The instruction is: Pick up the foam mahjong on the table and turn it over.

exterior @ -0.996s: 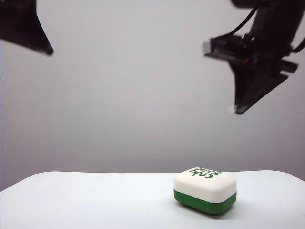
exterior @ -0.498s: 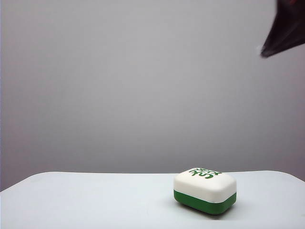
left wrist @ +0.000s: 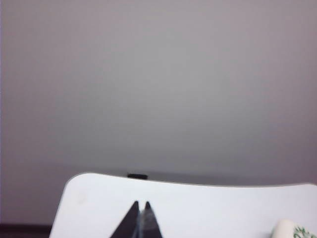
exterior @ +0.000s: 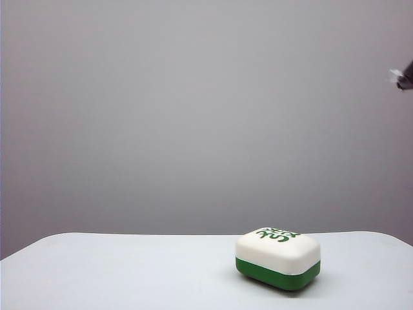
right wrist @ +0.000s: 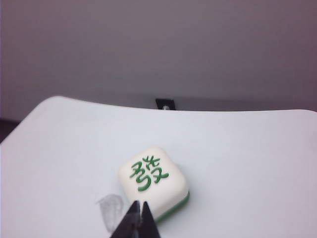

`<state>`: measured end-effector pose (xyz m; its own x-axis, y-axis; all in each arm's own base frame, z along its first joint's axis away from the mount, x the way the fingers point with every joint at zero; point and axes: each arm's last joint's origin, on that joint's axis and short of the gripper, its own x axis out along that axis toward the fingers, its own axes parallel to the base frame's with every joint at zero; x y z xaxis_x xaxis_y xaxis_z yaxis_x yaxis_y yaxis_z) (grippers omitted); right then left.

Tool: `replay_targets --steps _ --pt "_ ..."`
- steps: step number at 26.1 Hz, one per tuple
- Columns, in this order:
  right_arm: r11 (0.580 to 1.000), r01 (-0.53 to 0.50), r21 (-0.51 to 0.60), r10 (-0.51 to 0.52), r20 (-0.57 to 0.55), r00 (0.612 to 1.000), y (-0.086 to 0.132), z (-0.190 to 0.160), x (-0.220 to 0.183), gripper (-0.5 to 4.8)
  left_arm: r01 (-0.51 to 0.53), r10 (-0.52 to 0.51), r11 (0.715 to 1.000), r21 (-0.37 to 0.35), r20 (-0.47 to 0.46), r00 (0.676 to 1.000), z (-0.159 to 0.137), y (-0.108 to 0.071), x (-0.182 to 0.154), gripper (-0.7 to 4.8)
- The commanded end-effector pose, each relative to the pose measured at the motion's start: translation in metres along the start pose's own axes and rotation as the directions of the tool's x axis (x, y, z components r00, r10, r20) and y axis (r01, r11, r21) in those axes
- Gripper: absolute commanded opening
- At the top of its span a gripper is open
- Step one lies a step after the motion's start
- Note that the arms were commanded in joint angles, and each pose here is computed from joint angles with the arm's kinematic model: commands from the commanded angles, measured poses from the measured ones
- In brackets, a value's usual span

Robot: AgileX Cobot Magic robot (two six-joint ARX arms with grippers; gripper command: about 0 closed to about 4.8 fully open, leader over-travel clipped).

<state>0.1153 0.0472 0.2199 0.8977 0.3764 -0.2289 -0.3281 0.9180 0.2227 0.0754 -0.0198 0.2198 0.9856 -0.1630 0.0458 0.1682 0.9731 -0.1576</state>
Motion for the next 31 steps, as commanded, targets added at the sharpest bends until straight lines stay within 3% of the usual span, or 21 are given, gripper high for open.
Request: replay_targets --steps 1,8,12,16,26,31 --pt "0.999 -0.026 0.033 0.020 0.163 0.986 -0.001 -0.002 -0.004 -0.01 0.009 -0.009 1.000 -0.005 -0.007 1.000 -0.004 0.000 0.003 -0.05" --pt "0.999 0.028 0.045 -0.040 0.283 0.958 -0.016 -0.015 -0.005 -0.01 0.013 -0.012 0.999 0.040 -0.005 1.000 -0.019 0.001 0.008 -0.05" --pt "1.000 -0.001 0.030 -0.008 0.288 0.958 -0.024 -0.018 -0.005 -0.01 0.007 -0.006 0.999 0.043 -0.018 1.000 -0.026 0.002 0.010 -0.05" --pt "0.995 0.093 0.043 -0.101 0.273 0.957 -0.037 -0.034 -0.003 -0.01 -0.001 0.002 0.999 0.043 -0.021 1.000 -0.027 0.003 0.010 -0.05" --pt "0.986 0.165 -0.008 -0.152 0.358 0.921 -0.037 -0.035 -0.011 -0.01 -0.022 0.025 0.998 0.062 -0.043 0.999 -0.029 0.004 0.010 -0.05" --pt "0.982 0.188 0.000 -0.177 0.329 0.928 -0.038 -0.039 -0.010 -0.01 -0.057 0.061 0.995 0.085 -0.052 0.997 -0.031 0.005 0.010 -0.05"
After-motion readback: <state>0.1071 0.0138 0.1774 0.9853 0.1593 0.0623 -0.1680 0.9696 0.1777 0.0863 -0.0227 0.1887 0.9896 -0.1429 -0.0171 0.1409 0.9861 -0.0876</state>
